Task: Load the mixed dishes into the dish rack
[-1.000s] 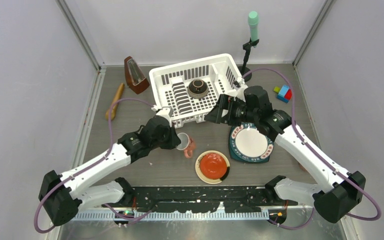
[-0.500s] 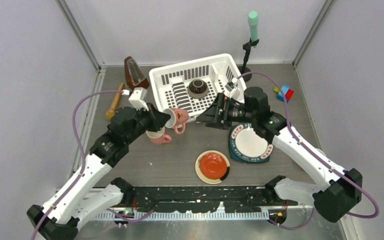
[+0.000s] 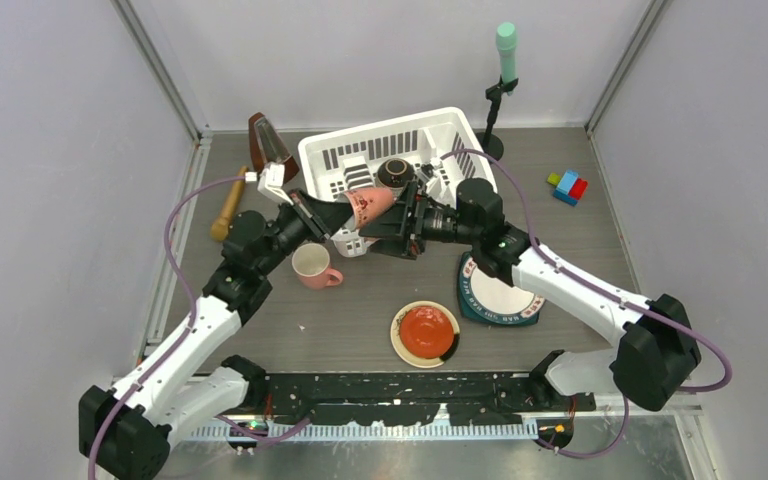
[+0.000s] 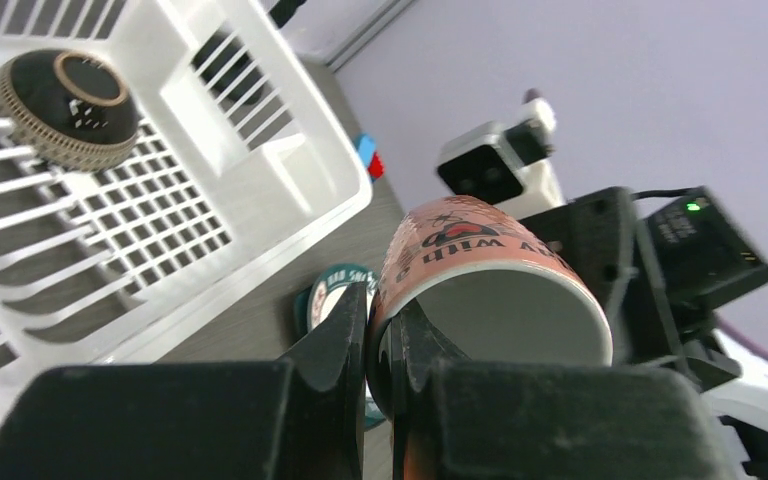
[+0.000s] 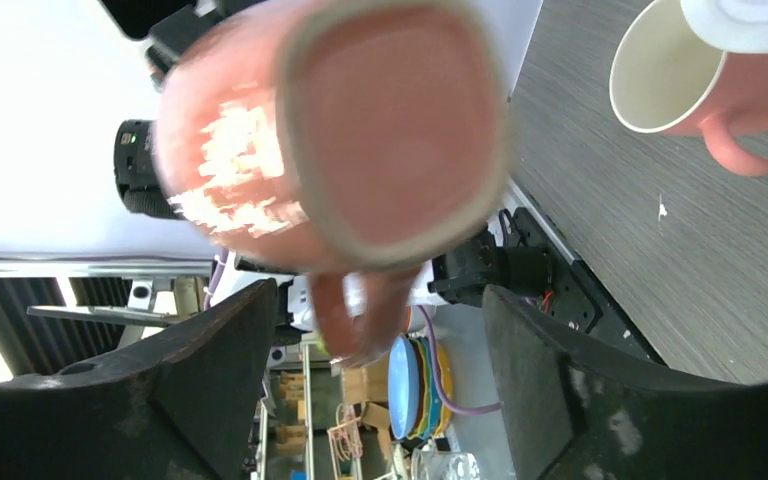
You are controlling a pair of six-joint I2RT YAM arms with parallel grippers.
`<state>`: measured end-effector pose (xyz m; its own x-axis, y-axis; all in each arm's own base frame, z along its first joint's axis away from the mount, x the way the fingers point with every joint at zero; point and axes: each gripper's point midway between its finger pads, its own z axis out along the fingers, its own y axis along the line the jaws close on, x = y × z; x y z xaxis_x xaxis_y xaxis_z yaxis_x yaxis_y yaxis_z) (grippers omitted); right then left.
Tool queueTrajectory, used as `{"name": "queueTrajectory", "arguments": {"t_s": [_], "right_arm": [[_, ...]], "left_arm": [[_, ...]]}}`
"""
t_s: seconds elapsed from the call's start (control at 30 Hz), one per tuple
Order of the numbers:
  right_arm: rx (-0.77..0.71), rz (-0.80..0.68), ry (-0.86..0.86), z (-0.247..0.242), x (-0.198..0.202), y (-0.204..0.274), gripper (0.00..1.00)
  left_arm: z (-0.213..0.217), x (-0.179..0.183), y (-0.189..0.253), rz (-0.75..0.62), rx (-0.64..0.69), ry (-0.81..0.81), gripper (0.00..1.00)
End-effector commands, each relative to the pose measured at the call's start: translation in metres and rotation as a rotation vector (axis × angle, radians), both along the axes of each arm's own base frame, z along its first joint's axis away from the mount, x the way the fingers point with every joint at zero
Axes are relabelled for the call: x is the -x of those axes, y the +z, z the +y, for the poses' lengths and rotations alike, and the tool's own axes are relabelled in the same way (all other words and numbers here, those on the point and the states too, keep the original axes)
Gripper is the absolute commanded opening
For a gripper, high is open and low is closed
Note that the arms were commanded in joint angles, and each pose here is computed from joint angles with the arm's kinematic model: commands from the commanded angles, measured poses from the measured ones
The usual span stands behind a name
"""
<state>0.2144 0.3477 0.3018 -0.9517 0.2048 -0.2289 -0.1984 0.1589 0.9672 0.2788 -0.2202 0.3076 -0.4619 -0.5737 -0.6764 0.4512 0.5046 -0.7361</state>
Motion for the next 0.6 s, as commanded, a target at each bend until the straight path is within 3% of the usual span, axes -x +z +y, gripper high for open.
{"name": "queueTrajectory", "arguments": {"t_s": [0.0,0.2,0.3,0.37,0.4,0.43,0.5,0.57], "right_arm": [[-0.096,-0.06,-0.063,0.005,-0.014,0.036,0.74],[-0.202,-0.084,-0.068,0.006,-0.016,0.06,0.45],[-0.238,-0.086,-0.068,0.005,-0.015,0.069,0.38],[-0.254,-0.093,-0.069,0.004,-0.015,0.074,0.27],[-0.26,-0.098,-0.071,0.004,-0.015,0.076,0.1],[-0.258,-0.094,-0.076,0.003,-0.015,0.076,0.03],[-0.25,-0.104,-0.091,0.002,-0.017,0.076,0.01],[-0.203,-0.114,-0.117,0.001,-0.022,0.071,0.0]], "left_arm": [[-0.002,0.015,0.078,-0.211,0.164,-0.06,0.0],[-0.009,0.017,0.079,-0.184,0.186,-0.104,0.0],[-0.009,0.019,0.081,-0.186,0.186,-0.112,0.0],[-0.009,0.019,0.081,-0.183,0.183,-0.113,0.0],[-0.01,0.019,0.081,-0.179,0.179,-0.117,0.0],[-0.011,0.02,0.08,-0.176,0.173,-0.129,0.0],[-0.014,0.017,0.076,-0.157,0.158,-0.139,0.0],[-0.015,0.014,0.07,-0.129,0.128,-0.136,0.1]]}}
